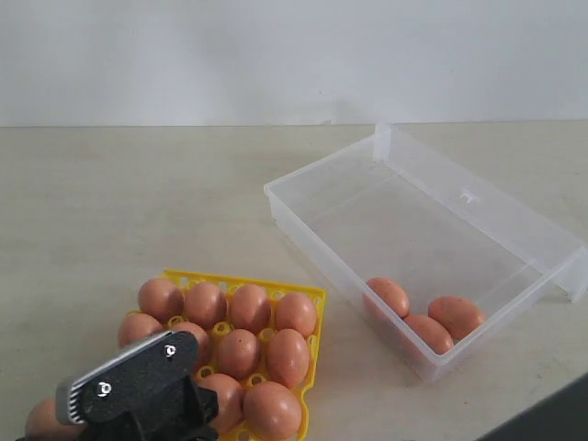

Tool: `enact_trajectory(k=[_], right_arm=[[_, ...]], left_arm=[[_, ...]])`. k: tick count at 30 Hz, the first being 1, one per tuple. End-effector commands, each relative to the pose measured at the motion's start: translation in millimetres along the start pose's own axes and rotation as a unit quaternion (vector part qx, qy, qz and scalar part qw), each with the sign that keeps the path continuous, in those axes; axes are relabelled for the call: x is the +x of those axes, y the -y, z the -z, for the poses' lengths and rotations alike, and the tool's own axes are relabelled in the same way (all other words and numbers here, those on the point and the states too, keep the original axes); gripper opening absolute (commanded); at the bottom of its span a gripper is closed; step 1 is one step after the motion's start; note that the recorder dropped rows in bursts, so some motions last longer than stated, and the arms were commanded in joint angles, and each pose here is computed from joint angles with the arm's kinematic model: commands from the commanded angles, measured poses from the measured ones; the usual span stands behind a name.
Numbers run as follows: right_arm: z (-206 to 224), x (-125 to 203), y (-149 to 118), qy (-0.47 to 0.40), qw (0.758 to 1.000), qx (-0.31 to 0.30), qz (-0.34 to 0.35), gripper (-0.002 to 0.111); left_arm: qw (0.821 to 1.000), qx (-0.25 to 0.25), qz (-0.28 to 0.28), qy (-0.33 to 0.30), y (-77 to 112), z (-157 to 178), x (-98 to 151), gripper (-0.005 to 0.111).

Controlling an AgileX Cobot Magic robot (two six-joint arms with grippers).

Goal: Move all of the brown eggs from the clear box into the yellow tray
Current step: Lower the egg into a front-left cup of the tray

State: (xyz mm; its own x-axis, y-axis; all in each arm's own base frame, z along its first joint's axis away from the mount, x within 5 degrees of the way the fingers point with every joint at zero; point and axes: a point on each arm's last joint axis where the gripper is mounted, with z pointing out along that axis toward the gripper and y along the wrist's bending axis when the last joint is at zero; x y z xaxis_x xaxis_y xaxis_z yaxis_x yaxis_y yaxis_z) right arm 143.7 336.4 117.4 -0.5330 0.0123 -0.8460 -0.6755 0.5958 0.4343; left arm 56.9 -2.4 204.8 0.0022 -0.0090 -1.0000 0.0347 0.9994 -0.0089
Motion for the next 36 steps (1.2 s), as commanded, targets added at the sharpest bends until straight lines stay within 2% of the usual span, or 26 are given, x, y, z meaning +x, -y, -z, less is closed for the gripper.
enact_trajectory(k=[1, 4, 6, 10, 13, 17, 21, 23, 29, 36], right_arm=[[-19.7, 0.7, -8.1, -0.055, 0.998, 0.02, -0.028, 0.0], [-25.5, -11.8, -16.4, -0.019, 1.0, -0.001, 0.009, 0.0], [-25.6, -14.9, -13.9, -0.002, 1.0, 0.013, 0.003, 0.0], [-25.5, -15.0, -13.2, -0.002, 0.999, 0.017, 0.038, 0.0], [-24.7, -13.8, -11.2, -0.002, 0.999, 0.041, 0.036, 0.0], [-20.2, -7.6, -14.8, 0.001, 0.993, 0.088, 0.072, 0.0], [-16.4, 1.0, -27.1, -0.009, 0.991, 0.084, 0.107, 0.0], [-15.4, 2.5, -28.4, -0.01, 0.99, 0.089, 0.107, 0.0], [-12.4, 1.1, -16.4, -0.009, 0.982, 0.156, 0.108, 0.0], [-12.5, 6.4, -19.6, -0.035, 0.982, 0.142, 0.122, 0.0]], left_arm=[[1.0, -0.001, 0.005, 0.005, -0.1, 0.5, -1.5, 0.004], [1.0, -0.001, 0.005, 0.006, -0.1, 0.5, -1.7, 0.004], [1.0, -0.001, 0.005, 0.006, -0.1, 0.5, -1.7, 0.004], [1.0, -0.001, 0.005, 0.006, -0.1, 0.5, -1.7, 0.004], [1.0, -0.001, 0.005, 0.006, -0.1, 0.5, -1.7, 0.004], [1.0, -0.001, 0.005, 0.006, -0.1, 0.5, -1.7, 0.004], [1.0, -0.001, 0.005, 0.006, -0.1, 0.5, -1.7, 0.004], [1.0, -0.001, 0.005, 0.006, -0.1, 0.5, -1.7, 0.004], [1.0, 0.0, 0.005, 0.003, 0.0, 0.5, -1.3, 0.004], [1.0, -0.001, 0.005, 0.005, -0.1, 0.5, -1.5, 0.004]])
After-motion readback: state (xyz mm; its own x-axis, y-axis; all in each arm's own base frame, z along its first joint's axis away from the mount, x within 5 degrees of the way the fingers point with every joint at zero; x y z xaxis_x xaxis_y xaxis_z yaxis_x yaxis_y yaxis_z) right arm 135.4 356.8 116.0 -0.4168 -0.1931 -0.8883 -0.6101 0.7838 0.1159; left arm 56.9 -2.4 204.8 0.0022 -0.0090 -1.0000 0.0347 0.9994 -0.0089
